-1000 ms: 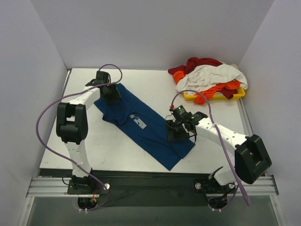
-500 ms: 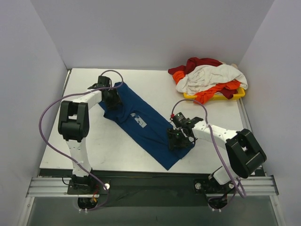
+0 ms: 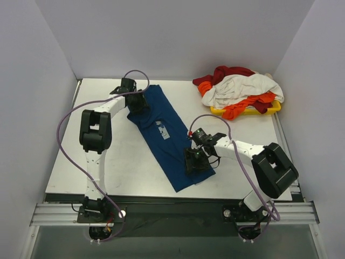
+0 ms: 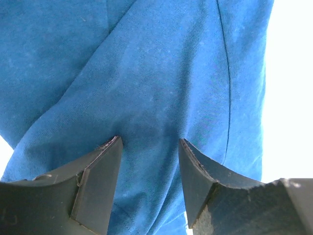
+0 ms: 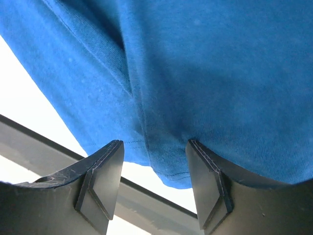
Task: Fold and stack the t-shirts
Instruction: Rotate the tshirt 90 degrees
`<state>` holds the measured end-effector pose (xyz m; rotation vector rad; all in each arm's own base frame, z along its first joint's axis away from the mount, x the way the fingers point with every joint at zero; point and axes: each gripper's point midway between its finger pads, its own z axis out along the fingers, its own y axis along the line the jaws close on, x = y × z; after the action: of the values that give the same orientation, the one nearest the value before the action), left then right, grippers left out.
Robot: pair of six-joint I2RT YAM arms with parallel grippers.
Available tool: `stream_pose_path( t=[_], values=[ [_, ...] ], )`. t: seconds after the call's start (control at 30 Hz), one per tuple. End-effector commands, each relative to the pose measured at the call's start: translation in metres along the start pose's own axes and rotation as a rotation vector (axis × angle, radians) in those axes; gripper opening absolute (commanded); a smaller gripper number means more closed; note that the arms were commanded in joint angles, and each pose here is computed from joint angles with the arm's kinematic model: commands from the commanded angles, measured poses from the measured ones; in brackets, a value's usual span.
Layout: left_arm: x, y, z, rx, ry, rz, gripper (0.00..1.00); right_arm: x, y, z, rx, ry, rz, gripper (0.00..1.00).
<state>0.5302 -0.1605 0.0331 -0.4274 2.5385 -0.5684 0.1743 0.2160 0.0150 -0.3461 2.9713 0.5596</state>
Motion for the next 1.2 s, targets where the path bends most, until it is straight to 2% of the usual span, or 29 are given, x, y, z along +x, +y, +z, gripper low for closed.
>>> stream_pose_path(
  t=[0.0,0.4,0.57,0.7,0.8,0.93,1.03,1.13,1.17],
  values=[
    [0.033,0.011,0.026,-0.045,0.114,0.027,0.61,0.017,0.007,0.007,-0.005,0.106,0.020,0.55],
    [0.034,-0.020,0.050,0.034,0.174,0.109,0.61,0.007,0.061,0.023,-0.039,0.142,-0.030,0.54],
    [0.022,-0.044,0.053,0.089,0.147,0.157,0.62,-0.005,0.081,0.026,-0.063,0.129,-0.065,0.54],
    [0.010,-0.064,0.039,0.135,0.113,0.185,0.64,-0.019,0.097,0.010,-0.098,0.078,-0.089,0.55],
    [-0.003,-0.083,0.013,0.173,0.057,0.209,0.66,-0.023,0.101,-0.009,-0.104,0.036,-0.102,0.56],
    [-0.031,-0.115,-0.041,0.243,-0.062,0.235,0.68,-0.017,0.085,-0.030,-0.060,-0.008,-0.103,0.57],
    [-0.035,-0.125,-0.077,0.261,-0.103,0.252,0.69,-0.004,0.065,-0.032,-0.005,-0.004,-0.074,0.57],
    [-0.019,-0.115,-0.106,0.223,-0.113,0.271,0.69,0.004,0.052,-0.035,0.037,-0.016,-0.040,0.57],
    [-0.017,-0.119,-0.129,0.223,-0.141,0.292,0.70,0.009,0.045,-0.033,0.057,-0.008,-0.029,0.57]
  ],
)
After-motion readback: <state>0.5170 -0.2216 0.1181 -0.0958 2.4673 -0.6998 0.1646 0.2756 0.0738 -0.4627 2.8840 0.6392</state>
